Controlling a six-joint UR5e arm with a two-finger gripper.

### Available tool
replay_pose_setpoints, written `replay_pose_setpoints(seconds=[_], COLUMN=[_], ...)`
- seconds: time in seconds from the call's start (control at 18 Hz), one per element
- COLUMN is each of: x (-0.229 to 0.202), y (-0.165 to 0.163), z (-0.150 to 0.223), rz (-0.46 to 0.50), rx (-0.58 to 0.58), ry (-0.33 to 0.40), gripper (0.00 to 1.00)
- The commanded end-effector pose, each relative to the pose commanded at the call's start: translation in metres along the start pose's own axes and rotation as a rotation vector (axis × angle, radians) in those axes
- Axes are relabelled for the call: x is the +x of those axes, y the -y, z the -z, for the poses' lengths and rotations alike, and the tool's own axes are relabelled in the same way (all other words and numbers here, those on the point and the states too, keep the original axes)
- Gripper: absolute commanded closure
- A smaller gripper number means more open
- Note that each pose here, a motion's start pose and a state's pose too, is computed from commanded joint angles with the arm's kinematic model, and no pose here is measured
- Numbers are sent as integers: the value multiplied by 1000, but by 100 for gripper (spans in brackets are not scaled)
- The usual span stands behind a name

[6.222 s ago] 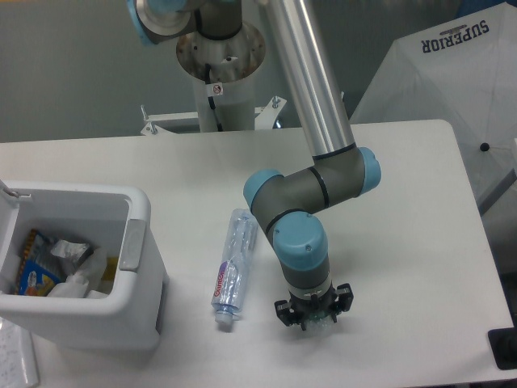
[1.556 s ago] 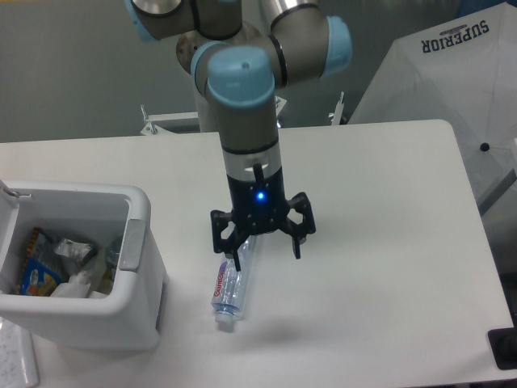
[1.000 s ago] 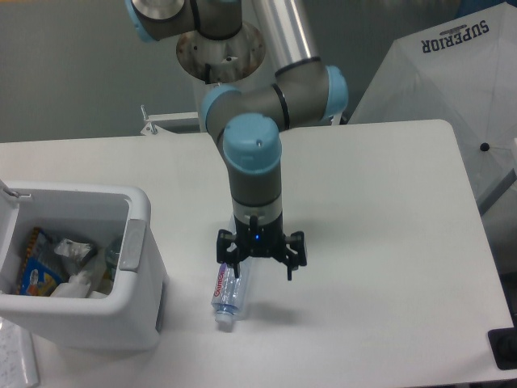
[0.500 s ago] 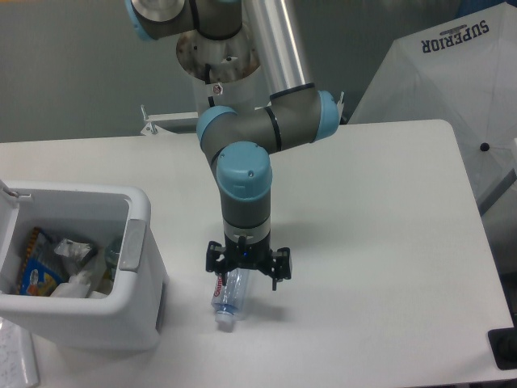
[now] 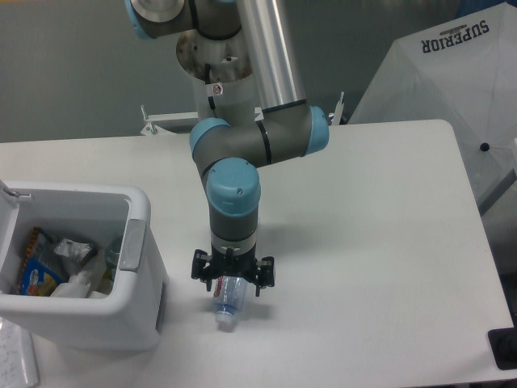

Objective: Place the trash in the trash can
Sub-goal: 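Close the gripper on the cap end of the red-labelled bottle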

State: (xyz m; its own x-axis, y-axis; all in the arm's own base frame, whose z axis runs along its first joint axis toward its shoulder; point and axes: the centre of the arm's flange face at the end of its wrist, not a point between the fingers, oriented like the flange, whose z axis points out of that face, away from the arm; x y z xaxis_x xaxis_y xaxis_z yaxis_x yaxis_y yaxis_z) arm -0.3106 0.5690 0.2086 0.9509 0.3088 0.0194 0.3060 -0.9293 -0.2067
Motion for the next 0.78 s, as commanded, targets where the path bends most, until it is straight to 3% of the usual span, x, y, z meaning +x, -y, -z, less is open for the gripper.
replay_pose_setpoints(seconds=[0.78], x=[-1], y=[2], z=[-22], rz=[-8], rx=[-28], ry=[-6], gripper=[1])
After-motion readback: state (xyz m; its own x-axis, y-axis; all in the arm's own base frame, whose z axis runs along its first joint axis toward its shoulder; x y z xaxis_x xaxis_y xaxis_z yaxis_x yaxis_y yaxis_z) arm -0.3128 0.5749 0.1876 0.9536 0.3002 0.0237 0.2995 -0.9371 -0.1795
